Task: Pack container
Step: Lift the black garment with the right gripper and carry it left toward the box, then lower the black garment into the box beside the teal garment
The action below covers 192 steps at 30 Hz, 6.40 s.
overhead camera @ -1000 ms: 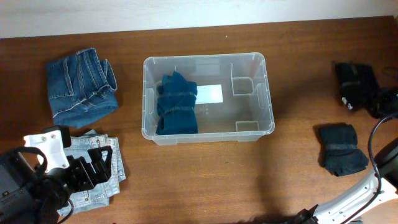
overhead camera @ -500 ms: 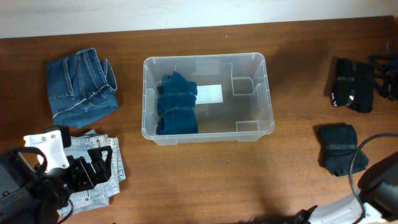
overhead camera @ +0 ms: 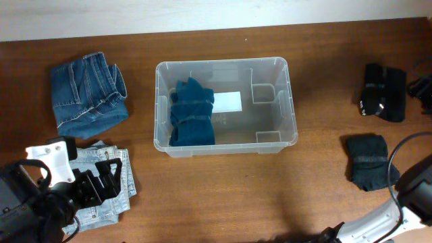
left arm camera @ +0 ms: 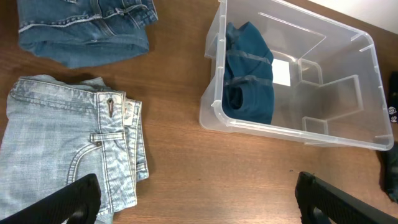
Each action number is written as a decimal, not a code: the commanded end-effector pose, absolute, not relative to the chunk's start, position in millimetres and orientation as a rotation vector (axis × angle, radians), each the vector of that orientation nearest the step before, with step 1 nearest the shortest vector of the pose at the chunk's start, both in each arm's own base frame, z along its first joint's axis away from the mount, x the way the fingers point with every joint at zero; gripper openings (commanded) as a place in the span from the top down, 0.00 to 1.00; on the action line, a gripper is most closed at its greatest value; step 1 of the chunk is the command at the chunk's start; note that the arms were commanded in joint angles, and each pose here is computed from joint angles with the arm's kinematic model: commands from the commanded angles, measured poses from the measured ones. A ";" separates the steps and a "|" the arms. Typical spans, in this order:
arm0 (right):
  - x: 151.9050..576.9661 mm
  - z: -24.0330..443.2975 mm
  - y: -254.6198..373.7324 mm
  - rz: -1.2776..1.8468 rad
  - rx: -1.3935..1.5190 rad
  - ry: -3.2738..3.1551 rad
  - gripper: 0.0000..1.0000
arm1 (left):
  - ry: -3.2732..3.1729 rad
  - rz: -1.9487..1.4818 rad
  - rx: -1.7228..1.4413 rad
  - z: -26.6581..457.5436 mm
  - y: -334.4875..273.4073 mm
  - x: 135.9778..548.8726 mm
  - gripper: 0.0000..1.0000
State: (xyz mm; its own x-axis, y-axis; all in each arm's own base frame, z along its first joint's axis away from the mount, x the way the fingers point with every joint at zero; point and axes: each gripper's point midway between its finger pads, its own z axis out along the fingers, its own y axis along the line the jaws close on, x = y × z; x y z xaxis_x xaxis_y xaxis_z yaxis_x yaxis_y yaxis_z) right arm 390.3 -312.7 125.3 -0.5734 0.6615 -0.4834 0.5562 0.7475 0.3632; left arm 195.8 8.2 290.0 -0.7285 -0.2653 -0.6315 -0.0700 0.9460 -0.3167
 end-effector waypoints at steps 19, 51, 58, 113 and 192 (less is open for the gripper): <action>425.3 42.9 -298.0 0.366 0.527 2.416 0.05 | 2.373 -0.345 -0.219 290.5 8.4 196.2 0.01; 442.4 57.3 -302.9 0.544 0.748 2.326 0.01 | 2.373 -0.345 -0.219 290.5 8.4 196.2 0.01; 446.3 39.9 -296.8 0.363 0.772 2.444 0.02 | 2.373 -0.345 -0.219 290.5 8.4 196.2 0.01; 461.1 160.7 -237.7 0.897 0.638 2.183 0.96 | 2.373 -0.345 -0.219 290.5 8.4 196.2 0.01; 410.5 115.6 211.5 0.564 -0.063 2.973 0.15 | 2.373 -0.345 -0.219 290.5 8.4 196.2 0.01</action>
